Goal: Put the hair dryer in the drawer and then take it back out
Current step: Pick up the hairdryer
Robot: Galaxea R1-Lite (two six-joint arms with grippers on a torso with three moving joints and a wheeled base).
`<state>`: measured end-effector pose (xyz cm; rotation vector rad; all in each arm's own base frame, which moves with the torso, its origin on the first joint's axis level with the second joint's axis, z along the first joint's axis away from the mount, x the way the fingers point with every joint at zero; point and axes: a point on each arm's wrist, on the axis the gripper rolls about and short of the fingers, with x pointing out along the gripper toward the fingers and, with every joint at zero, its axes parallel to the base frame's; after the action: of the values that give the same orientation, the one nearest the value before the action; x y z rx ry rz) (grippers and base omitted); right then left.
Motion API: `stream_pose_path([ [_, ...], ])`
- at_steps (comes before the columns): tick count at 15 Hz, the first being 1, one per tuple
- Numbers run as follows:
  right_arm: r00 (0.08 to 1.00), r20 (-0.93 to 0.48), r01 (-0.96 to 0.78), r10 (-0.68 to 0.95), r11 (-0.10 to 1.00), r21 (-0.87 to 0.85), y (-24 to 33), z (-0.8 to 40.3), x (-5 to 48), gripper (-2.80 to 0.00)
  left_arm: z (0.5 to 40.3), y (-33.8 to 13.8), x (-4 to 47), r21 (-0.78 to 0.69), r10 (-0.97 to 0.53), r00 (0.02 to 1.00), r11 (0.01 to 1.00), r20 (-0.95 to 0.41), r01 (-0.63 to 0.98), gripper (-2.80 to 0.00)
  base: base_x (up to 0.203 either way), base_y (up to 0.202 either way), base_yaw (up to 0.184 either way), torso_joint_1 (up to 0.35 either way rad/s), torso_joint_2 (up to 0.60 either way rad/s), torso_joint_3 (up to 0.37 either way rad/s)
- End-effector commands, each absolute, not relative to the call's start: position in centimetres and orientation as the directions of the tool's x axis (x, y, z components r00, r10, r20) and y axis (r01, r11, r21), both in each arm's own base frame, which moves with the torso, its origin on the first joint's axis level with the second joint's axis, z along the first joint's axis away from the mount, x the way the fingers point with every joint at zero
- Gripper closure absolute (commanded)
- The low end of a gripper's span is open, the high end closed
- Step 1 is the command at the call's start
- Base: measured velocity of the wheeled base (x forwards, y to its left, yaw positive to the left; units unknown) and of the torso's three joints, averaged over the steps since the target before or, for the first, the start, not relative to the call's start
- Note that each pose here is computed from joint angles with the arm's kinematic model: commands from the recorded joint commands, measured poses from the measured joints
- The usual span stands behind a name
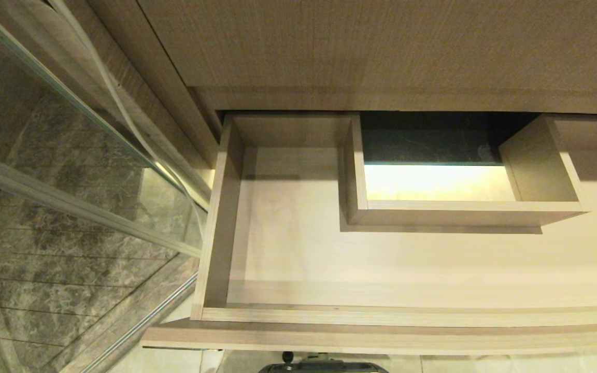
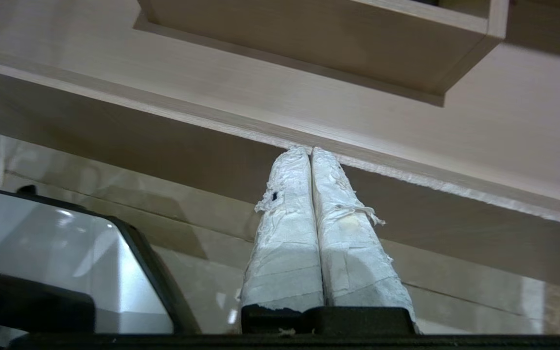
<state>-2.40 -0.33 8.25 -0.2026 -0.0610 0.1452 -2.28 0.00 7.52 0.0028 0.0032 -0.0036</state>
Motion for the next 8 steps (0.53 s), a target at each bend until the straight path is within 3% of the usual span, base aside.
stream_pose_path([
  [1, 0.982, 0.076, -0.163, 0.175, 0.976, -0.143, -0.33, 8.08, -2.71, 0.0, 7.47, 0.0, -2.27, 0.003, -0.003, 1.0, 1.0, -0.005, 0.003, 0.0, 0.0, 0.0, 0.0, 0.0, 0.0, 0.0],
  [8, 0.984, 0.012, -0.175, 0.175, 0.983, -0.056, -0.32, 7.46, -2.7, 0.0, 7.47, 0.0, -2.27, 0.003, -0.003, 1.0, 1.0, -0.005, 0.003, 0.0, 0.0, 0.0, 0.0, 0.0, 0.0, 0.0],
])
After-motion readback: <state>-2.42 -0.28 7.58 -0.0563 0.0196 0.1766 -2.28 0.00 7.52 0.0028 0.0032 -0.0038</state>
